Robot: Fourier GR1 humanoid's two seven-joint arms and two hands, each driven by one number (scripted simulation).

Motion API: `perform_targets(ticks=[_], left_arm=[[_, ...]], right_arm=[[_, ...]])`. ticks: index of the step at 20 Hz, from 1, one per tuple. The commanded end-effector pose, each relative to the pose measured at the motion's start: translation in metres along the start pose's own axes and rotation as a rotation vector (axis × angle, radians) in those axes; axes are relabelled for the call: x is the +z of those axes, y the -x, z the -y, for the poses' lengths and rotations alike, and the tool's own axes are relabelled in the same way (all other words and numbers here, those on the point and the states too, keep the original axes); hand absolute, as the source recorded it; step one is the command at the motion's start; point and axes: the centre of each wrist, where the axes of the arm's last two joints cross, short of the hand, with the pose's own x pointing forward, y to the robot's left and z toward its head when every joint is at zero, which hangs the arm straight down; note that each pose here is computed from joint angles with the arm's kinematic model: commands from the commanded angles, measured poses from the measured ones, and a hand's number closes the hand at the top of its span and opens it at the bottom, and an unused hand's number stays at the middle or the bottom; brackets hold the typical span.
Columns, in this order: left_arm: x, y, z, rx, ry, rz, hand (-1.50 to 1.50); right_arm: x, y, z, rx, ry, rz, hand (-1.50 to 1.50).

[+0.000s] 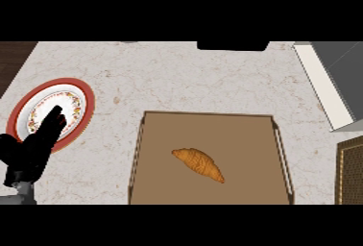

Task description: Pick the eggplant from the tray and place it in the tiered shelf

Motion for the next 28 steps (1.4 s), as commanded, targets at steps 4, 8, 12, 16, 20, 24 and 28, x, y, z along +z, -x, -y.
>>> perform_targets(ticks=[4,8,12,16,20,24,28], left_arm=[[0.007,0.006,-0.013,-0.009,-0.007,0.003,0.0],[-0.001,0.002,-0.007,-0.011,0.003,0.01,0.0],[0.007,0.011,-0.005,0.002,0.004,0.006,0.0],[0.009,0.014,-0.008,0.0,-0.018,-0.002,0.0],[0.0,0.003,-0.008,-0.011,-0.02,0.0,0.0],[0.003,0.0,0.001,0.005,0.0,-0.017,0.0],[0.008,0.003,-0.006,-0.001,-0.013,-0.004,0.0]], right_arm=[[-0.026,0.012,-0.01,0.103,0.039,-0.227,1.5],[-0.055,0.035,-0.028,0.113,0.031,-0.251,1.5],[-0.06,0.044,-0.039,0.098,0.015,-0.253,1.5],[-0.091,0.065,-0.033,0.041,0.019,-0.275,1.5],[-0.097,0.096,-0.076,0.071,-0.016,-0.321,1.5],[-0.091,0.103,-0.089,0.028,0.045,-0.412,-1.5],[-0.092,0.101,-0.091,0.119,-0.002,-0.366,-1.5]])
